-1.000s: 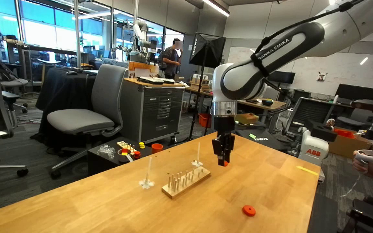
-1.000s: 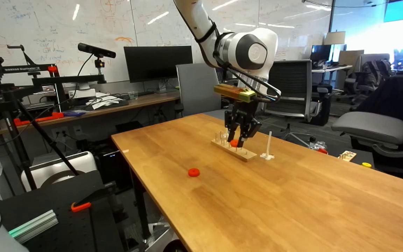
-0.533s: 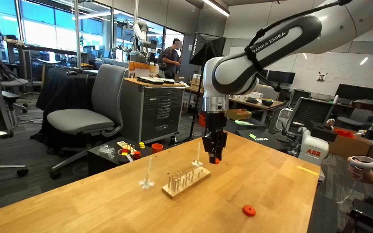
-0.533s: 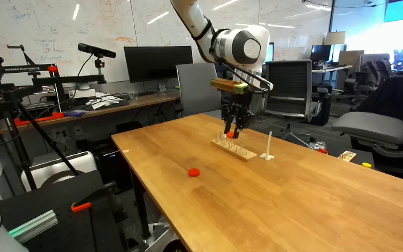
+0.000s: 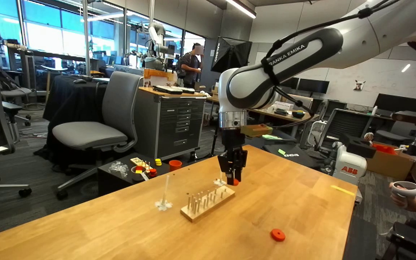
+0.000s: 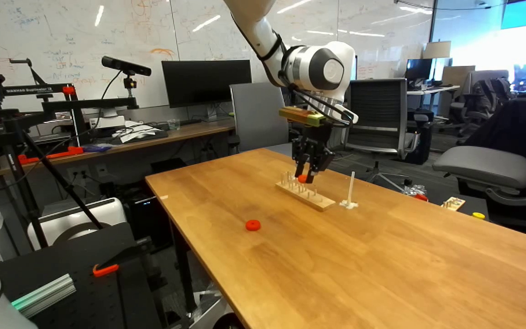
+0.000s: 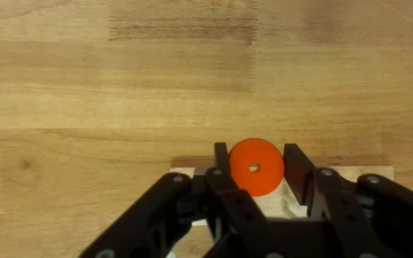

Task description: Pick up the orange ring on the right and place it on the wooden stand

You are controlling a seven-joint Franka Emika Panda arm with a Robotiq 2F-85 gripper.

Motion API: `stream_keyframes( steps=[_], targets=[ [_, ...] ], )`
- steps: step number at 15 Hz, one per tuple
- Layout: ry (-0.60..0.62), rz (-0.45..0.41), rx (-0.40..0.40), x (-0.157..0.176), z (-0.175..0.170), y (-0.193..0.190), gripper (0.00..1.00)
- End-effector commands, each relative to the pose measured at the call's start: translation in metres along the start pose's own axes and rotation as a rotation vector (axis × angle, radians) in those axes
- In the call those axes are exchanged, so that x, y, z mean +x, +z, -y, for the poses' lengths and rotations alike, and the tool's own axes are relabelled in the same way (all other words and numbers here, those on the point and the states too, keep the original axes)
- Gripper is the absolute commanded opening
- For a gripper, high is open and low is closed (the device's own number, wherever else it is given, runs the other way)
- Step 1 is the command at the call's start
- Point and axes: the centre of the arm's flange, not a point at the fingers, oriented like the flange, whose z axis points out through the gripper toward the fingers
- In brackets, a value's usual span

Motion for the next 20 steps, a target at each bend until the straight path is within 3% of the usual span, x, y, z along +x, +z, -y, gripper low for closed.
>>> stream_keyframes(
  steps=[1, 20],
  targets=[
    [0.041, 0.026, 0.019, 0.027, 0.001, -0.001, 0.18],
    [0.044, 0.049, 0.013, 0.054, 0.009, 0.030, 0.18]
  ],
)
